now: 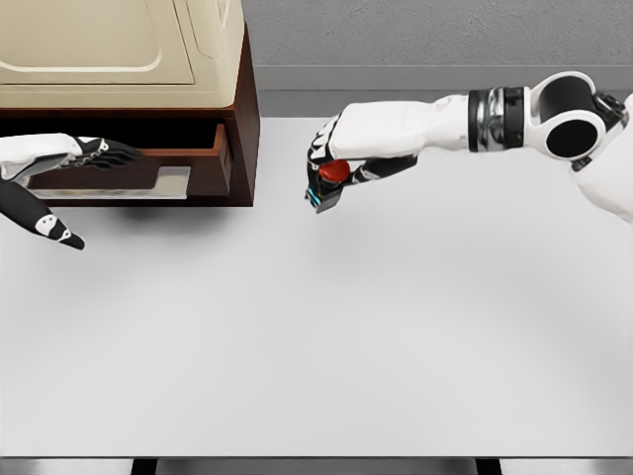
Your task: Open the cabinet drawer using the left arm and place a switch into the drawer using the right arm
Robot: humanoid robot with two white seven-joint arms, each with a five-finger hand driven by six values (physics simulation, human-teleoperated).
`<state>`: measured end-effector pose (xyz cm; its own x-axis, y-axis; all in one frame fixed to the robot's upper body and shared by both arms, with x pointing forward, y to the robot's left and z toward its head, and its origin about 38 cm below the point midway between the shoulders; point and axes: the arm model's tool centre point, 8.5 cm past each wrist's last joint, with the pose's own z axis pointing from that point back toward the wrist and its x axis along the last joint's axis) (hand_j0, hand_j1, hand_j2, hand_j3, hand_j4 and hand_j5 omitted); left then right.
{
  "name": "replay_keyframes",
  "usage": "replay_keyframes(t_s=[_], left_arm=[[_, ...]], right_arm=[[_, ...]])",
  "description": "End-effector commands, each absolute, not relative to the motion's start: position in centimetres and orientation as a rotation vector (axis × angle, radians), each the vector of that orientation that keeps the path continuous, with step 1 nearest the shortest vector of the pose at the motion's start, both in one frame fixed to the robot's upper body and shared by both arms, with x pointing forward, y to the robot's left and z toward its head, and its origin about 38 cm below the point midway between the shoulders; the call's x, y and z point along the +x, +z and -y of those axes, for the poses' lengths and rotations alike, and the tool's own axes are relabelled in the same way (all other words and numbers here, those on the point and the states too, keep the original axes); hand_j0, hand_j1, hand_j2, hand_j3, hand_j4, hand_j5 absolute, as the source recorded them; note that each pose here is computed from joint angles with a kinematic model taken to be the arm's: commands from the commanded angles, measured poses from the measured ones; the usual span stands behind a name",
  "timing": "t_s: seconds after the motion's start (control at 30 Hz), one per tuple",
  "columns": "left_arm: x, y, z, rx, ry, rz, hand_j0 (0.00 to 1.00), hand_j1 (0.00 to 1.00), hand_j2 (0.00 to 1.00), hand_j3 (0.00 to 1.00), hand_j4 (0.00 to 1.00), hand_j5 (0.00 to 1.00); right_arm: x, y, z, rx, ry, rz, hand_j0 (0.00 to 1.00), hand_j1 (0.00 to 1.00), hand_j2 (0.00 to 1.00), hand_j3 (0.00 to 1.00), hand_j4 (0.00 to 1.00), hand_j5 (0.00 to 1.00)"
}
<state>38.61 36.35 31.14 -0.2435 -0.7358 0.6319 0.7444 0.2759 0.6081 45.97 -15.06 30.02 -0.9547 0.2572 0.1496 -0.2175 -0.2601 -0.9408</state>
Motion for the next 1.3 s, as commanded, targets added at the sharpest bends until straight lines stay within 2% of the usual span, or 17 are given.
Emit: replay_keyframes(t_s=[0.0, 0.5, 0.73, 1.1, 1.27], left_arm=[[38.5, 31.4, -36.5, -0.01, -1.392, 1.184, 1.0, 1.0, 1.0, 1.0, 1.0, 1.0], [38.7, 35.4, -35.7, 0.031, -1.474, 1.332, 1.0, 1.0, 1.0, 1.0, 1.0, 1.0], [35.5, 38.1, -33.1, -0.097, -1.831, 1.755, 1.0, 1.0, 1.0, 1.0, 1.0, 1.0], [35.4, 38.0, -33.4, -0.086, -1.833, 1.743, 1.0, 1.0, 1.0, 1.0, 1.0, 1.0], [35.5, 37.8, -33.2, -0.092, -1.835, 1.743, 1.0, 1.0, 1.0, 1.0, 1.0, 1.0]], right_arm=[[45.9, 30.1, 15.0, -0.043, 2.276, 1.701, 0.5, 0.5, 0.5, 0.5, 0.5, 0.5], [46.1, 32.1, 14.5, -0.084, 2.301, 1.726, 0.5, 0.5, 0.5, 0.5, 0.5, 0.5], [45.7, 32.8, 14.1, -0.088, 2.319, 1.742, 0.5, 0.5, 0.5, 0.5, 0.5, 0.5], [45.7, 33.4, 13.5, -0.092, 2.327, 1.76, 0.5, 0.5, 0.5, 0.5, 0.5, 0.5], [45.6, 34.0, 11.9, -0.077, 2.346, 1.785, 0.5, 0.5, 0.5, 0.5, 0.5, 0.5]])
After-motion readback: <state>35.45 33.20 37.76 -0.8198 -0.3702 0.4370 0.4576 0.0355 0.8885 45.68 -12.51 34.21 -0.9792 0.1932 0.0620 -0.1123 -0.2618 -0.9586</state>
